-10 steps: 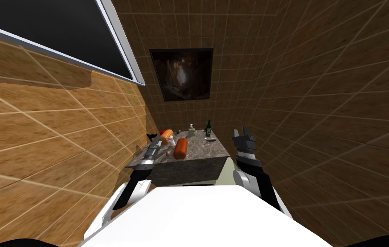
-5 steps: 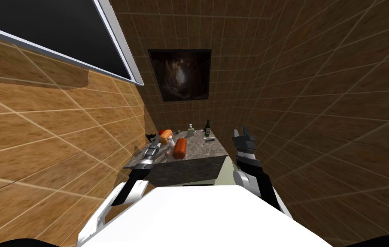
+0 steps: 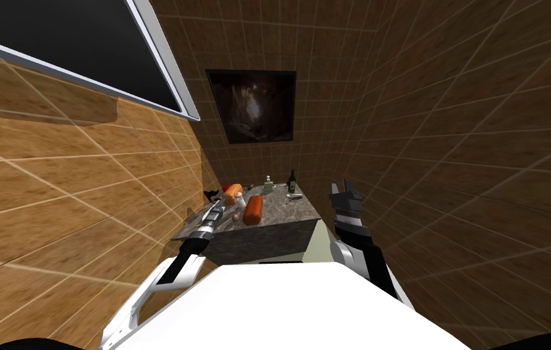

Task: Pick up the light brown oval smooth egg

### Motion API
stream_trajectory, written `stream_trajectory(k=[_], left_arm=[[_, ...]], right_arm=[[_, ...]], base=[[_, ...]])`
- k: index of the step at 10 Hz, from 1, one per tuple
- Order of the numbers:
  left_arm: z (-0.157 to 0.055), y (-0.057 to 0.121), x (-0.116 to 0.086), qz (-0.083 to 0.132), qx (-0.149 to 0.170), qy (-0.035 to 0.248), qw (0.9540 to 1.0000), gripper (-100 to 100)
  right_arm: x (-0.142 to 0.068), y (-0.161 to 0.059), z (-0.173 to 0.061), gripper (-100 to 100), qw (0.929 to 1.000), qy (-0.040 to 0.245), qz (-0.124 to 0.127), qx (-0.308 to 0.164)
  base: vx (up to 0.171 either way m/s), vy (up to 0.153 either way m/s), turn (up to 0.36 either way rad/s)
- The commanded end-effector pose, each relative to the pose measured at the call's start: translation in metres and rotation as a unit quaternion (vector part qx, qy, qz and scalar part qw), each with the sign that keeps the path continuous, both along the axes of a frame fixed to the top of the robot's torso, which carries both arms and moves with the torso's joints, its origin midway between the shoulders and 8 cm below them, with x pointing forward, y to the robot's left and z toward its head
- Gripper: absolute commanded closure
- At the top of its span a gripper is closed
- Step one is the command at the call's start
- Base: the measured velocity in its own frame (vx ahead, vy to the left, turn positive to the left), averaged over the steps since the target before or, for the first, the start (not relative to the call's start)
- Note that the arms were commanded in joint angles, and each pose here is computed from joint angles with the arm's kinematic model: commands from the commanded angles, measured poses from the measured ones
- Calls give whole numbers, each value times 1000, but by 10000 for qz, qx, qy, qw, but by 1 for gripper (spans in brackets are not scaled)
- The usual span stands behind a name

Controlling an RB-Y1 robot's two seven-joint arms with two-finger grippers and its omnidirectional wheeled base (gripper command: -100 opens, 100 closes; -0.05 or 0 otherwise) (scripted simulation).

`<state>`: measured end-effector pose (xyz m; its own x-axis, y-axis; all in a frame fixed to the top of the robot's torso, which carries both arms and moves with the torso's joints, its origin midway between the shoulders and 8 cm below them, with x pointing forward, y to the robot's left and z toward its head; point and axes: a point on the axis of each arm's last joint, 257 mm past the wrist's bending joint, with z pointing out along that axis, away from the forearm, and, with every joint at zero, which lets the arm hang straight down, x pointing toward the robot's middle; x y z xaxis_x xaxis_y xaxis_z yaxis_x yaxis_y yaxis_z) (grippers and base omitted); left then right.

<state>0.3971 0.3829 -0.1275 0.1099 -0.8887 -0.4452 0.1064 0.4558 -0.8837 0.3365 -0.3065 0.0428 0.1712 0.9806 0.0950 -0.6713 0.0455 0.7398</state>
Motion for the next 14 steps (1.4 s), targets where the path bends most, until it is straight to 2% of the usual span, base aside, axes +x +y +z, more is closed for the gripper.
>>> stream_trajectory(k=[1,2,5,6,9,10,13,14], left_arm=[[-13,16,3,135,59,278,9995,-100],[-15,17,3,154,55,311,9994,-100],[-33,40,6,382,151,724,9965,-100],[-35,42,6,403,146,759,9962,-100],[-50,64,9,641,221,1126,9913,-100],[-52,65,8,663,217,1160,9908,-100],[-65,85,11,900,265,1487,9844,-100],[-66,87,11,923,260,1521,9837,-100]], right_arm=[[0,0,0,0,10000,0,0,0],[0,0,0,0,10000,0,0,0],[0,0,0,0,10000,0,0,0],[0,0,0,0,10000,0,0,0],[0,0,0,0,10000,0,0,0],[0,0,0,0,10000,0,0,0],[0,0,0,0,10000,0,0,0],[0,0,0,0,10000,0,0,0]], base=[[-12,-17,-46],[-6,-12,-18],[-9,-17,-31],[-8,-14,-18],[-13,-25,-26],[-10,-22,-16],[-15,-30,-22],[-11,-32,-13]])
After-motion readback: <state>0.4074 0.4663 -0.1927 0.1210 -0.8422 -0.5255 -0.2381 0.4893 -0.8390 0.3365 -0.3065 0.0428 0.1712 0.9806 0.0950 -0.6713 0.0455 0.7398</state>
